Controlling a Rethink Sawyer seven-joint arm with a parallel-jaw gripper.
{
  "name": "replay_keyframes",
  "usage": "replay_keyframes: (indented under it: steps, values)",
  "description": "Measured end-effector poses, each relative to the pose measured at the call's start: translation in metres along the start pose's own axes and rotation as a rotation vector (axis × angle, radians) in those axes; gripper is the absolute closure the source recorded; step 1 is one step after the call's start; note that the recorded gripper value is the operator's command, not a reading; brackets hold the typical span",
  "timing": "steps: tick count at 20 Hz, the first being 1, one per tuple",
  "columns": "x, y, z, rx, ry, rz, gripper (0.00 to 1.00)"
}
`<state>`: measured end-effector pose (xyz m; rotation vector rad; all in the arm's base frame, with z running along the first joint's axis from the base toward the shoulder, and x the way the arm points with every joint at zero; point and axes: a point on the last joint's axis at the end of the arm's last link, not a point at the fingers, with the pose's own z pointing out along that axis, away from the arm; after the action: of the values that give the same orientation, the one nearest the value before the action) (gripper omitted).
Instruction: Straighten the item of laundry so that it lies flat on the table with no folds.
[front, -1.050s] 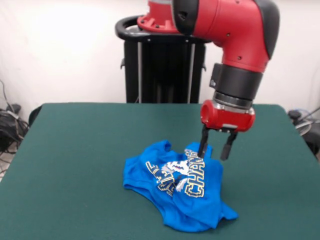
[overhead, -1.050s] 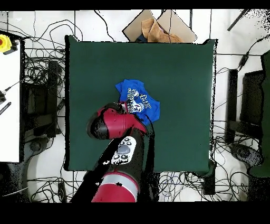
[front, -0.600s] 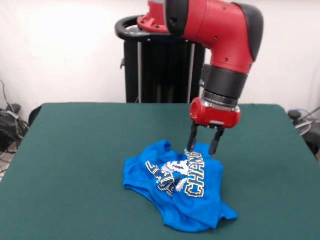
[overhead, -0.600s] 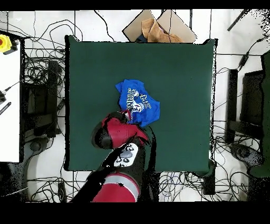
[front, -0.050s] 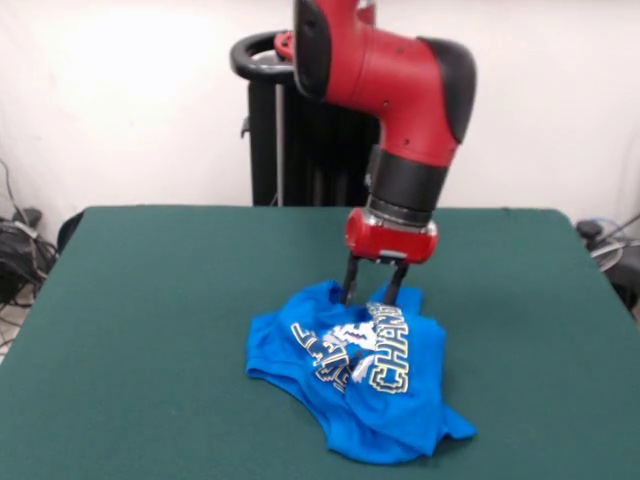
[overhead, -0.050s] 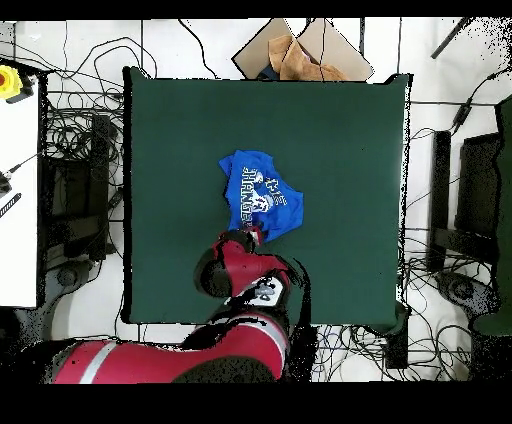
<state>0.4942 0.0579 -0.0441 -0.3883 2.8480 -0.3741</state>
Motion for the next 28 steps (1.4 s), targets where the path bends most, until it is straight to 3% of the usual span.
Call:
replay_keyframes:
  steps: [10,11,16,21,28]
  values:
    - [0.006,-0.008,0.013,-0.072,-0.001,0.104,0.0]
    - [0.006,-0.009,0.013,-0.079,-0.001,0.113,1.0]
    - [-0.002,0.001,0.008,-0.1,-0.009,0.118,1.0]
    - [-0.009,0.012,-0.014,-0.116,0.032,0.125,1.0]
    - [-0.006,0.041,-0.077,-0.208,0.188,0.129,1.0]
